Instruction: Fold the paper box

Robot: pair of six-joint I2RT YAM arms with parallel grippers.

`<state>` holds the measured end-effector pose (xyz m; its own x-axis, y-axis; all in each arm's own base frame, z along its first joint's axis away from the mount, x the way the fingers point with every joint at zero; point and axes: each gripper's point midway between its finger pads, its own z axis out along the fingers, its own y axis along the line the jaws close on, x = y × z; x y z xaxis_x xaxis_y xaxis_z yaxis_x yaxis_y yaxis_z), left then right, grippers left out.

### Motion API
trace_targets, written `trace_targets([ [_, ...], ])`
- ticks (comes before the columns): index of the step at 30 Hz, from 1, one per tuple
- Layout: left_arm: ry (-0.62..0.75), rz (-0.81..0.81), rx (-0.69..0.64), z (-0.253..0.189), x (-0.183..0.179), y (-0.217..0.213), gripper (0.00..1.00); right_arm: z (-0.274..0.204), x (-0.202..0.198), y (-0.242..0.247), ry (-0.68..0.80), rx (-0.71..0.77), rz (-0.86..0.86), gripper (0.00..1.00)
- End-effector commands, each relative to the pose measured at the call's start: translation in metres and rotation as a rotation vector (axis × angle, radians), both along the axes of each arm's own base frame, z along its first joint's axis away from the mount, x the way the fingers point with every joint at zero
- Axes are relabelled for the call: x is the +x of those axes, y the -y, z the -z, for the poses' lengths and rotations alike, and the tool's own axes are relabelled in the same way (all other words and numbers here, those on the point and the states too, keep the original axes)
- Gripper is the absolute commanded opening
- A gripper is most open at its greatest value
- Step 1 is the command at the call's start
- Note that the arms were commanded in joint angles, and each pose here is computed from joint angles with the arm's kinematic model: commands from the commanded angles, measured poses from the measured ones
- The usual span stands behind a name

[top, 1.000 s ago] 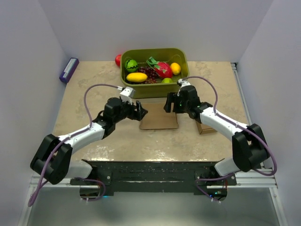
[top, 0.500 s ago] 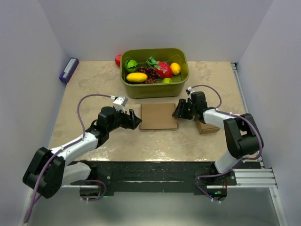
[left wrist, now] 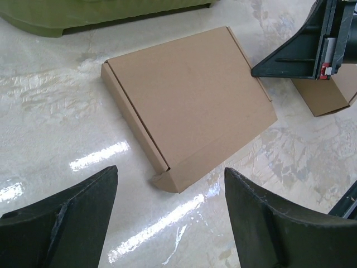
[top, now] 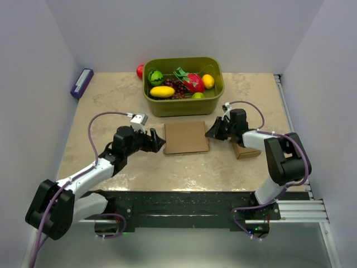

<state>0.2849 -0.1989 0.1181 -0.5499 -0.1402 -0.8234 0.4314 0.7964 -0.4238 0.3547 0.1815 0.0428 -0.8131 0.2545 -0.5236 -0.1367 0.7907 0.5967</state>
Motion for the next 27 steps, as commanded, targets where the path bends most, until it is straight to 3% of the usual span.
trace_targets([
  [1, 0.032, -0.027, -0.022, -0.014, 0.004, -0.005, 0.82, 0.015, -0.011, 0.0, -0.05, 0.013, -0.009, 0.08],
  [6, 0.039, -0.034, -0.031, -0.019, 0.004, -0.009, 0.83, 0.027, -0.015, 0.006, -0.084, -0.002, 0.014, 0.0],
  [18, 0.011, -0.05, -0.117, -0.02, 0.009, -0.012, 0.84, 0.055, -0.025, 0.025, -0.204, 0.053, 0.083, 0.0],
  [27, 0.014, -0.014, -0.176, -0.025, 0.019, 0.002, 0.84, 0.059, -0.025, 0.034, -0.209, 0.058, 0.101, 0.0],
])
